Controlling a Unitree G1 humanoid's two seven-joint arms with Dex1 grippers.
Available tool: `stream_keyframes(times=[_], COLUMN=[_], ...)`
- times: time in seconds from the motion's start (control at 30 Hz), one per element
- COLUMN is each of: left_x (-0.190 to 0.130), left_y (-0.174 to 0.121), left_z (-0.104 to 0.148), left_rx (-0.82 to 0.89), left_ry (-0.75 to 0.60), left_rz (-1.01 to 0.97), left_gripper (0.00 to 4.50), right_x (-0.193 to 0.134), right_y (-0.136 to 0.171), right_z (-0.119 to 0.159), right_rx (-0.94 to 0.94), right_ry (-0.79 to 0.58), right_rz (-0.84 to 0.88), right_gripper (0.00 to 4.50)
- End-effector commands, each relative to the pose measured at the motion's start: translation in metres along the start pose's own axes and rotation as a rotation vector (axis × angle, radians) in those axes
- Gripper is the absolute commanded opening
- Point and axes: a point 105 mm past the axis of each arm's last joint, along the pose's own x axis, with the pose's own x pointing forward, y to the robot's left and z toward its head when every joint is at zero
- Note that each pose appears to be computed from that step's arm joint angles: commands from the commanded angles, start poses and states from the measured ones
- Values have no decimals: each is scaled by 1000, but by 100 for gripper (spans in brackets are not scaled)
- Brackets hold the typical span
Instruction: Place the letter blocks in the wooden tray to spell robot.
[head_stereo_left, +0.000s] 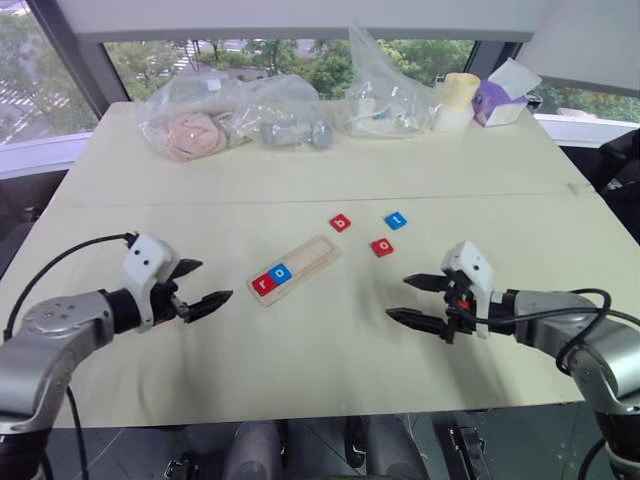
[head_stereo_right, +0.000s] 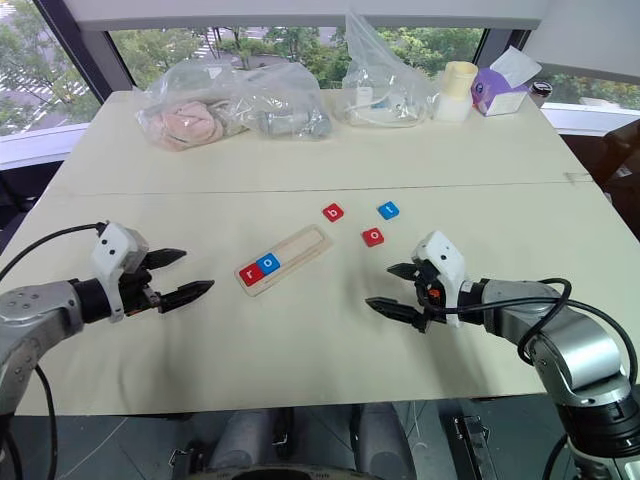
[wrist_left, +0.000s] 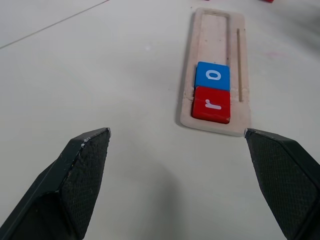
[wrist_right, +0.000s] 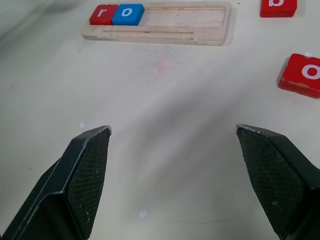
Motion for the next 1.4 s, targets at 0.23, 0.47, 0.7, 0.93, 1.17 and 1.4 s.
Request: stream_keyframes(times=[0.23,0.47,0.7,0.93,1.17,1.4], left_x=[31,61,75,78,59,67], left_y=[-11,-20,-26,-23,-29,-24], left_z=[-12,-33,-41,-29,-11,-1], left_rx=[59,102,96,112,94,97], left_ry=[-5,22,16,-37,-71,-99], left_rz=[-49,-36,-39,-22,-77,-15], left_gripper=[450,450,450,450,450,450], right_x=[14,20,22,24,24,29], right_y=[23,44,65,63,59,60], right_z=[15,22,23,11,6,9], right_rx=[-28,-16,-33,-20,-19,-24], right_ry=[-69,-92,-67,-40,-42,-51], right_rz=[48,102,160,142,128,142], right_gripper=[410,410,410,410,410,410])
